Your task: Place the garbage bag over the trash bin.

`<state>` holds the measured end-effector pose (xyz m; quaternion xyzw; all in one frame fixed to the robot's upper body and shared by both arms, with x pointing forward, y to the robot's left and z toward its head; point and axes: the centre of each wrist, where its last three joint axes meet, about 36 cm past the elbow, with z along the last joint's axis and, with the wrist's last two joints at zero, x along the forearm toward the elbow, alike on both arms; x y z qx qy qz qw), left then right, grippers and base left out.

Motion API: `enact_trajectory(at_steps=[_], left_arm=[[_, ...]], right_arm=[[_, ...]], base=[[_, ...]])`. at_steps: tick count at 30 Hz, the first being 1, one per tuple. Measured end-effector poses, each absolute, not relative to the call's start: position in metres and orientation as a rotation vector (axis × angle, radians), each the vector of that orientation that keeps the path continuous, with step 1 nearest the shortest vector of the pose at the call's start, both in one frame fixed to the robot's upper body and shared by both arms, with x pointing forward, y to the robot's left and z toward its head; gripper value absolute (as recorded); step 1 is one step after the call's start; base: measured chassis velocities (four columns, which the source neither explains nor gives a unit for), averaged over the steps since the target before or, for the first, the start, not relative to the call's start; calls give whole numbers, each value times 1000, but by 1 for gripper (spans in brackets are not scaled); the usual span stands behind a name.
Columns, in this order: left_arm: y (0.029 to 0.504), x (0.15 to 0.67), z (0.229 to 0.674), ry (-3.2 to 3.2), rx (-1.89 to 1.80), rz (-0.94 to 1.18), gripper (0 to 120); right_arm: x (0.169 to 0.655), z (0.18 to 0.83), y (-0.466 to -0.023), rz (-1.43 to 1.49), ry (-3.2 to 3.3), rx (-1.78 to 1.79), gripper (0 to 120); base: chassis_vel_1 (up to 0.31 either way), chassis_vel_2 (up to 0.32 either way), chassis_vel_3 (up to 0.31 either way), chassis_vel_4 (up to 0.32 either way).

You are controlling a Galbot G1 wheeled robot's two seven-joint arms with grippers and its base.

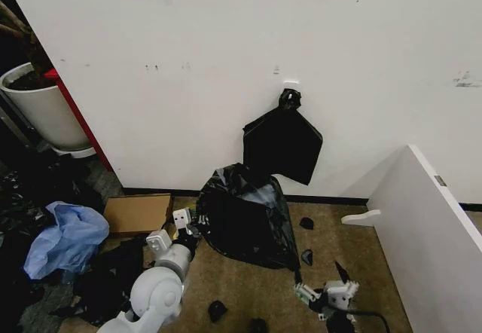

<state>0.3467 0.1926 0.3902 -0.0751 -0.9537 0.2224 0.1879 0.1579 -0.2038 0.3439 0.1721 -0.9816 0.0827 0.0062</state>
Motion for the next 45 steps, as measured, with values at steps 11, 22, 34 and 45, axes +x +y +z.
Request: enact_trajectory(at_steps=[11,22,34,45], left_arm=[[187,339,378,-2730,-245,561,0],[175,329,380,-2792,-287,515,0],[167,329,382,-2789,-292,527,0],[167,333,381,-2784,-283,533,0]], right_arm=[[182,361,-195,144,-3274,695,100],[225,350,-204,964,-3229,716,100],[285,355,-204,1268,-3255,713,98],[321,360,-208,1447,-3198,860,65]], base=[[0,0,0,0],[0,0,0,0],[0,0,0,0],[0,0,0,0]])
